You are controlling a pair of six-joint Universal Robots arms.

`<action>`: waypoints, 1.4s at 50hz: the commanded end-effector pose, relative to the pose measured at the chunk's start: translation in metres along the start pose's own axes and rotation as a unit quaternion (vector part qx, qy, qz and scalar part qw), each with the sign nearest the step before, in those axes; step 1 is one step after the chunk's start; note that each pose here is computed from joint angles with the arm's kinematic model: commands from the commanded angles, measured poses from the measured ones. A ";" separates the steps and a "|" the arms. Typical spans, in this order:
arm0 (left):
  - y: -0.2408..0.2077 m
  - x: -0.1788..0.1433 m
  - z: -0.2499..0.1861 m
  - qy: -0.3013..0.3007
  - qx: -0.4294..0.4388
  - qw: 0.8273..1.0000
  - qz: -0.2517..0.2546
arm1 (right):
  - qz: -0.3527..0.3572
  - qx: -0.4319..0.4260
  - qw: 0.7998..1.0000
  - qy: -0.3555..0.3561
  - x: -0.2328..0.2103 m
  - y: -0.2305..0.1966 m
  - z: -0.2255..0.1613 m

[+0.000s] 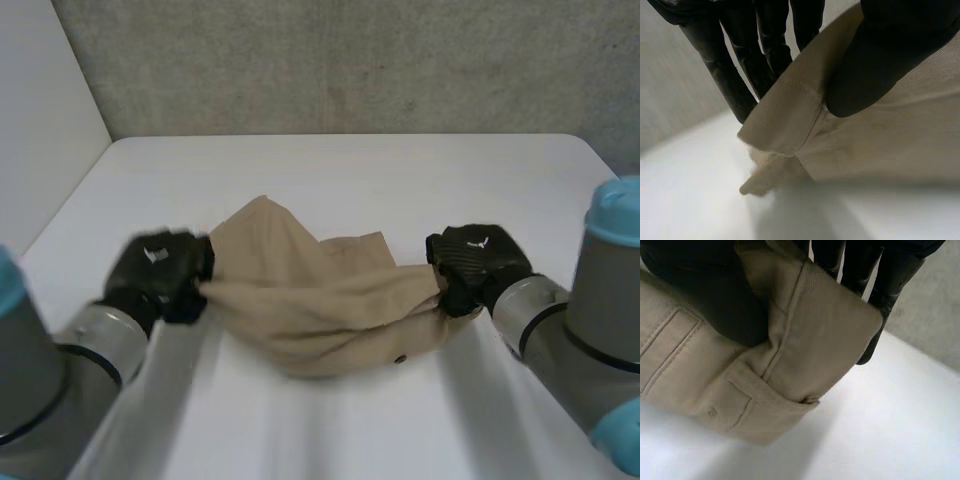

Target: Fold the shorts.

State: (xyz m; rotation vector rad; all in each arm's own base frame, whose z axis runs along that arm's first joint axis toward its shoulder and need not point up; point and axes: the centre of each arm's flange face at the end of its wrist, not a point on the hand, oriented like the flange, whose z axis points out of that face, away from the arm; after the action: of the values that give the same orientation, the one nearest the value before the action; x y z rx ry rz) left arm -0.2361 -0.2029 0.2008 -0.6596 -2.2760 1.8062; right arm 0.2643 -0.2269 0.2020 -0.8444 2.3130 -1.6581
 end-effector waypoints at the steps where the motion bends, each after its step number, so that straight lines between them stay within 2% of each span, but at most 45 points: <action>1: -0.071 -0.013 -0.048 -0.013 0.096 0.995 0.001 | -0.161 0.044 0.986 0.022 0.010 -0.045 -0.052; 6: -0.083 -0.012 -0.068 0.013 0.073 0.997 0.004 | -0.224 0.032 0.974 0.022 0.014 -0.060 -0.091; 14: -0.075 -0.018 -0.074 0.040 0.000 0.999 0.002 | -0.263 -0.054 0.963 -0.028 0.008 -0.043 -0.113; 19: -0.049 -0.019 -0.057 0.052 -0.043 0.998 0.016 | -0.277 -0.106 0.952 -0.076 -0.001 -0.017 -0.097; 21: -0.035 -0.018 -0.038 0.056 -0.063 0.996 0.030 | -0.281 -0.130 0.946 -0.096 -0.004 -0.005 -0.078; 24: -0.027 -0.019 -0.016 0.056 -0.064 0.995 0.050 | -0.277 -0.126 0.948 -0.090 -0.003 -0.004 -0.050; 27: -0.040 -0.023 0.016 0.040 -0.033 0.996 0.075 | -0.279 -0.085 0.955 -0.063 0.002 -0.020 -0.029; 28: -0.046 -0.024 0.023 0.034 -0.022 0.996 0.079 | -0.274 -0.049 0.960 -0.034 0.006 -0.036 -0.016; 31: -0.093 -0.028 0.050 -0.007 0.056 0.995 0.087 | -0.250 0.020 0.968 0.023 0.017 -0.068 0.001; 32: -0.110 -0.031 0.055 -0.024 0.082 0.992 0.087 | -0.228 0.076 0.968 0.067 0.025 -0.095 0.008; 34: -0.164 -0.038 0.059 -0.075 0.178 0.978 0.077 | -0.204 0.141 0.963 0.109 0.034 -0.124 0.009; 36: -0.202 -0.046 0.053 -0.113 0.250 0.960 0.061 | -0.175 0.241 0.941 0.159 0.045 -0.163 0.006; 37: -0.232 -0.052 0.046 -0.138 0.315 0.938 0.045 | -0.167 0.271 0.932 0.172 0.049 -0.173 0.004; 38: -0.244 -0.054 0.043 -0.147 0.342 0.927 0.037 | -0.159 0.302 0.922 0.184 0.052 -0.183 0.001; 39: -0.253 -0.057 0.040 -0.154 0.365 0.918 0.032 | -0.149 0.360 0.898 0.204 0.056 -0.202 -0.009; 40: -0.269 -0.060 0.033 -0.162 0.402 0.901 0.020 | -0.147 0.387 0.885 0.213 0.056 -0.209 -0.015; 43: -0.281 -0.059 0.021 -0.162 0.432 0.887 0.013 | -0.138 0.452 0.848 0.240 0.059 -0.226 -0.034; 44: -0.283 -0.059 0.015 -0.161 0.436 0.885 0.011 | -0.138 0.456 0.846 0.240 0.058 -0.226 -0.035; 46: -0.278 -0.057 0.012 -0.156 0.431 0.889 0.008 | -0.140 0.452 0.849 0.236 0.056 -0.222 -0.035; 50: -0.245 -0.051 0.017 -0.142 0.386 0.911 0.008 | -0.147 0.400 0.878 0.218 0.052 -0.198 -0.024; 51: -0.238 -0.049 0.018 -0.139 0.376 0.916 0.011 | -0.151 0.366 0.896 0.203 0.049 -0.183 -0.015; 55: -0.193 -0.042 0.024 -0.128 0.319 0.939 0.015 | -0.159 0.280 0.932 0.167 0.040 -0.139 0.008; 56: -0.172 -0.038 0.026 -0.121 0.292 0.949 0.017 | -0.159 0.266 0.937 0.161 0.038 -0.131 0.011; 59: -0.137 -0.032 0.030 -0.110 0.246 0.963 0.021 | -0.163 0.211 0.954 0.139 0.031 -0.097 0.026; 60: -0.111 -0.026 0.033 -0.097 0.213 0.972 0.026 | -0.163 0.197 0.957 0.134 0.030 -0.088 0.030; 63: -0.076 -0.019 0.034 -0.079 0.171 0.982 0.030 | -0.166 0.144 0.969 0.111 0.022 -0.051 0.044; 64: -0.051 -0.014 0.037 -0.068 0.140 0.987 0.033 | -0.167 0.130 0.972 0.105 0.019 -0.041 0.046; 67: -0.013 -0.007 0.043 -0.053 0.088 0.994 0.038 | -0.171 0.069 0.980 0.069 0.008 0.004 0.059; 68: 0.007 -0.002 0.045 -0.045 0.058 0.996 0.040 | -0.171 0.057 0.982 0.061 0.005 0.013 0.061; 70: 0.019 0.001 0.046 -0.039 0.039 0.998 0.042 | -0.171 0.040 0.983 0.047 0.001 0.026 0.062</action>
State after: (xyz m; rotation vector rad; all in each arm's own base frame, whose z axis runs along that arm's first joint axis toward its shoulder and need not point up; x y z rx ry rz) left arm -0.2507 -0.2535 0.2462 -0.5741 -2.0339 2.2231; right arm 0.2837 -0.2849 0.2406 -1.0693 2.0569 -2.2769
